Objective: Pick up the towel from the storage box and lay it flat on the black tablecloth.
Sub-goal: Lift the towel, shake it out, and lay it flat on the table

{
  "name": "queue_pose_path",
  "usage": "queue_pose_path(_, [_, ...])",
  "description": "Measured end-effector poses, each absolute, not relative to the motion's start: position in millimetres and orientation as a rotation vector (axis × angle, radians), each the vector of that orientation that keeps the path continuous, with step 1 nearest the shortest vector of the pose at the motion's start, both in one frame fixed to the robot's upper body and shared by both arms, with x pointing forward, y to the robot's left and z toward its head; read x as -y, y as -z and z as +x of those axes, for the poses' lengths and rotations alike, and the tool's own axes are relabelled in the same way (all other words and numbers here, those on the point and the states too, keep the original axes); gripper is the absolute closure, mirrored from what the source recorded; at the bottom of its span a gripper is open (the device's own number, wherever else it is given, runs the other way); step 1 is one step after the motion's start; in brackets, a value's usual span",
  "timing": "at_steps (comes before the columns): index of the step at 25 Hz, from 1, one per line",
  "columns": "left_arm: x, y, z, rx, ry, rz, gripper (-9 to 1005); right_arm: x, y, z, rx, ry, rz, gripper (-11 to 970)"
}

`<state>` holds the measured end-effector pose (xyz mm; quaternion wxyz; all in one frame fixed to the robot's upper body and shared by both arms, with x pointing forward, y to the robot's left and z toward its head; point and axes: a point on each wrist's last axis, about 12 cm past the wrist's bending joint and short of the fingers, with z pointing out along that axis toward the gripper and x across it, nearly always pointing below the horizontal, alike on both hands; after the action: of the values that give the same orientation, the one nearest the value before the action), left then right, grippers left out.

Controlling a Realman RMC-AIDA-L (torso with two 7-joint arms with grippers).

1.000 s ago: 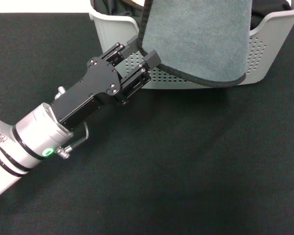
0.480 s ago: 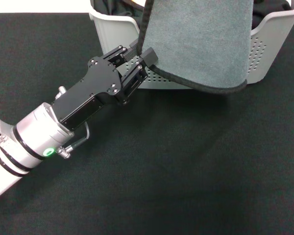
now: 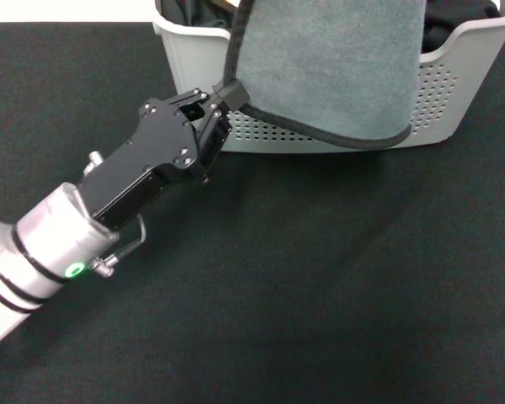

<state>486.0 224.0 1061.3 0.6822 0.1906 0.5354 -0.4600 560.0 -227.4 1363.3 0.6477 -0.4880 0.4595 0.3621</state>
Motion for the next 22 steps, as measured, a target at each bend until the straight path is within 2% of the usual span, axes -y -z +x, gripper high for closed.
queue_pose_path(1, [-226.6, -1064.3, 480.2, -1.155, 1.040, 0.431, 982, 228.3, -1360.9, 560.1, -1.059, -0.829, -1.102, 956])
queue_pose_path(5, [-241.2, -1072.5, 466.7, -1.052, 1.045, 0.445, 987, 233.7, -1350.1, 560.0, -1.123, -0.864, -1.060, 956])
queue_pose_path(11, [-265.2, -1091.7, 448.4, -0.890, 1.090, 0.536, 990, 252.6, -1313.8, 555.9, -1.339, -0.918, -0.958, 956])
queue_pose_path(22, [-268.9, -1108.3, 444.1, -0.806, 1.162, 0.698, 989, 263.5, -1271.6, 522.3, -1.431, -1.029, -0.934, 955])
